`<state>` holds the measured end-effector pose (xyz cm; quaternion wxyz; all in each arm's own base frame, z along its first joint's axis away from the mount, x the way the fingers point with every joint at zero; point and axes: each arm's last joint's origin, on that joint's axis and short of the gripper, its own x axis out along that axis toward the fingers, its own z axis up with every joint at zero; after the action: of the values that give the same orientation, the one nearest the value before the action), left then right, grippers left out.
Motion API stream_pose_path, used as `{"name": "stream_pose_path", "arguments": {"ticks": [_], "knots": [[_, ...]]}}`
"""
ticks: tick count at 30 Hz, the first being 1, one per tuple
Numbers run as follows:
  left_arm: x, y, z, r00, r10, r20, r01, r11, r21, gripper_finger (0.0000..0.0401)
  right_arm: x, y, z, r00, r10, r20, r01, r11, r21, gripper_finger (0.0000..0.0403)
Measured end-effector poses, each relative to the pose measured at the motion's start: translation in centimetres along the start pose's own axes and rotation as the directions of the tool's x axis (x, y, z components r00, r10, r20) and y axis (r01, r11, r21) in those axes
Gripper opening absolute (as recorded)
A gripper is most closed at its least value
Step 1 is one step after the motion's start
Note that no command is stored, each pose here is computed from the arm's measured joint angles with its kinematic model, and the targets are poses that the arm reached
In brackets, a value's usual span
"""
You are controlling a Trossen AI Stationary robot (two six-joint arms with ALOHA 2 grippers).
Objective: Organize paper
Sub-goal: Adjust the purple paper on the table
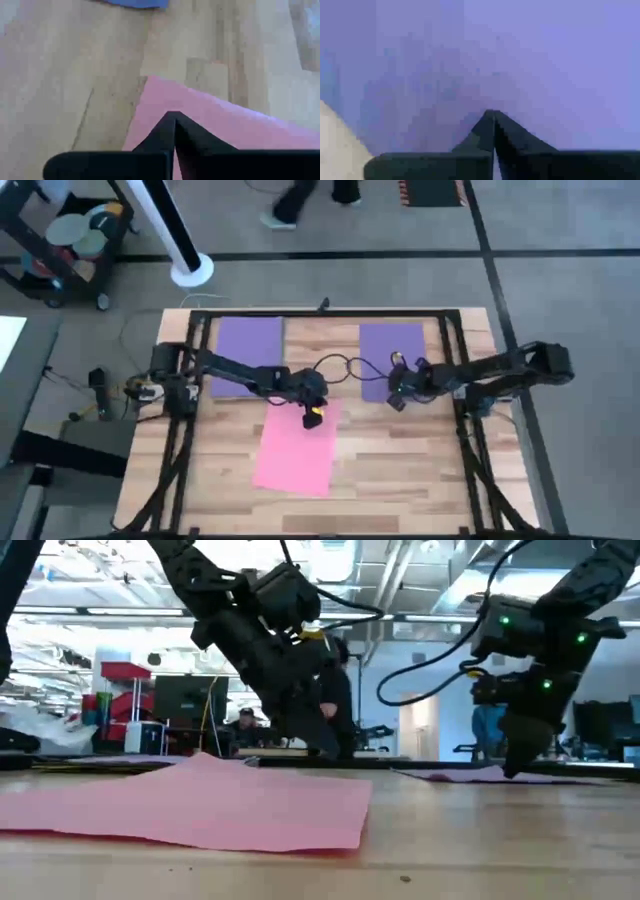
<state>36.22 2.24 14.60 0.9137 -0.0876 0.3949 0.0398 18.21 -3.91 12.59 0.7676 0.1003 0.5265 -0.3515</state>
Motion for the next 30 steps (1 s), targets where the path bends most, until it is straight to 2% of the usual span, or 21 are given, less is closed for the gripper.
{"name": "stream_pose_path", "arguments": {"ticks": [6,15,23,30], "knots": [[0.0,0.0,0.0,1.000,0.000,-0.002,0.000,1.000,0.009,0.0000,0.2,-0.5,0.3,1.000,-0.022,0.006,0.022,0.999,0.030,0.0000],[0.0,0.0,0.0,1.000,0.000,-0.002,0.000,1.000,0.010,0.0000,0.4,-0.1,2.0,0.987,-0.016,0.161,0.001,0.996,0.088,0.0000],[0.0,0.0,-0.1,1.000,0.001,-0.009,-0.001,1.000,0.009,0.0000,2.2,-0.4,2.0,0.996,-0.019,0.083,0.012,0.997,0.081,0.0000],[0.0,0.0,-0.1,1.000,0.001,-0.011,-0.001,1.000,0.009,0.0000,2.1,-0.6,1.5,0.999,-0.037,0.037,0.035,0.997,0.063,0.0000]]}}
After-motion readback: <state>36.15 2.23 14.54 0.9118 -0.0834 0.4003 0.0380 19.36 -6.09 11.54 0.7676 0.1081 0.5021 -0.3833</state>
